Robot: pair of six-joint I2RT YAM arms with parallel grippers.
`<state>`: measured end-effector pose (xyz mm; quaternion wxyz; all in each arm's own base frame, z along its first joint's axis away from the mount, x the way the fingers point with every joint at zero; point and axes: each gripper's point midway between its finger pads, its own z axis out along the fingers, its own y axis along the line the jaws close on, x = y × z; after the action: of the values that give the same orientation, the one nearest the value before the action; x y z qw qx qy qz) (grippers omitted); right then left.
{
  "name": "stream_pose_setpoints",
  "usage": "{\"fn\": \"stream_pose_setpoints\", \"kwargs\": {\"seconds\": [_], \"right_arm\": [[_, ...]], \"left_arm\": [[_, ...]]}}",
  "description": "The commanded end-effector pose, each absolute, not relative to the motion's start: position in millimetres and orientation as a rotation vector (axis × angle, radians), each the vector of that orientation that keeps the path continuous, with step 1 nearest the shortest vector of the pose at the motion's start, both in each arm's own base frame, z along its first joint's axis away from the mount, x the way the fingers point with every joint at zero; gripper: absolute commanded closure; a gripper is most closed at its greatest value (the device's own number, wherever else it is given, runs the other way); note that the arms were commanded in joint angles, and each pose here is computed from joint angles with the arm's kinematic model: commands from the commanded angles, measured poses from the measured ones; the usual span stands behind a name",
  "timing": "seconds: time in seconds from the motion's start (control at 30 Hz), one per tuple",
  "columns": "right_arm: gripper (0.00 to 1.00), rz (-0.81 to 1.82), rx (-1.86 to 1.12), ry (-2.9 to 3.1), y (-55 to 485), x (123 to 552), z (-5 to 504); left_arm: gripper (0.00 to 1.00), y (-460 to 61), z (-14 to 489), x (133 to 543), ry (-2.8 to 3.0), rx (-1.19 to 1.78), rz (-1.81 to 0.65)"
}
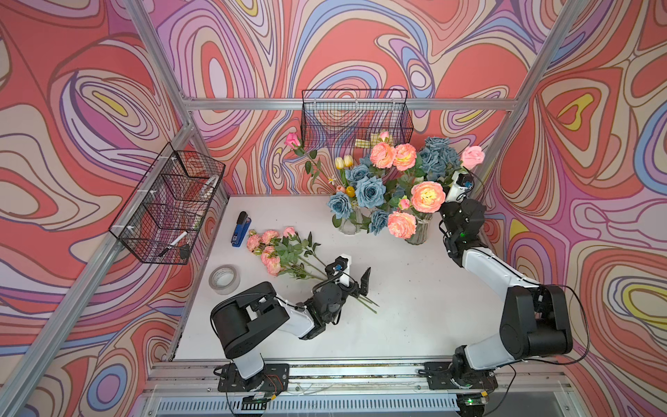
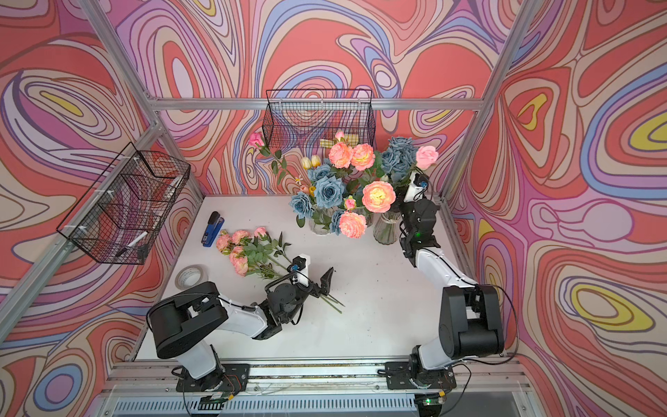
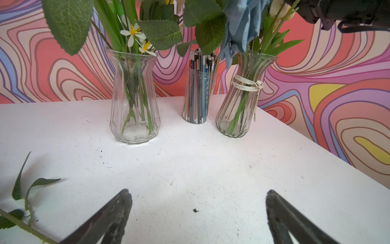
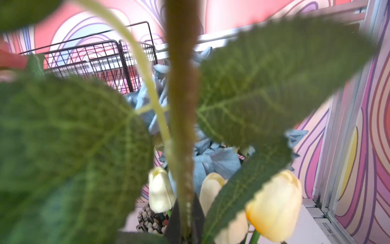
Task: Pick out pink flowers from the vase
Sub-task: Pick up the flower from the vase.
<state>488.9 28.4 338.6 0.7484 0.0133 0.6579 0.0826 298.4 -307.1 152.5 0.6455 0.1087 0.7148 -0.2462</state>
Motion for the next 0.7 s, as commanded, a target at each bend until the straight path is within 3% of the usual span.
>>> {"fn": "stream_pose_setpoints", "kwargs": {"seconds": [0.0,0.67], "right_arm": [[0.95,0.158,0.018,1.387,29,484,368],[1.0,0.014,0.022,1.283,13,469,429]], "left_arm": [[0.0,-301,168,300,1.576,0.205,-0.573],[0.0,-300,170,301,1.573,0.193,-0.571]]}}
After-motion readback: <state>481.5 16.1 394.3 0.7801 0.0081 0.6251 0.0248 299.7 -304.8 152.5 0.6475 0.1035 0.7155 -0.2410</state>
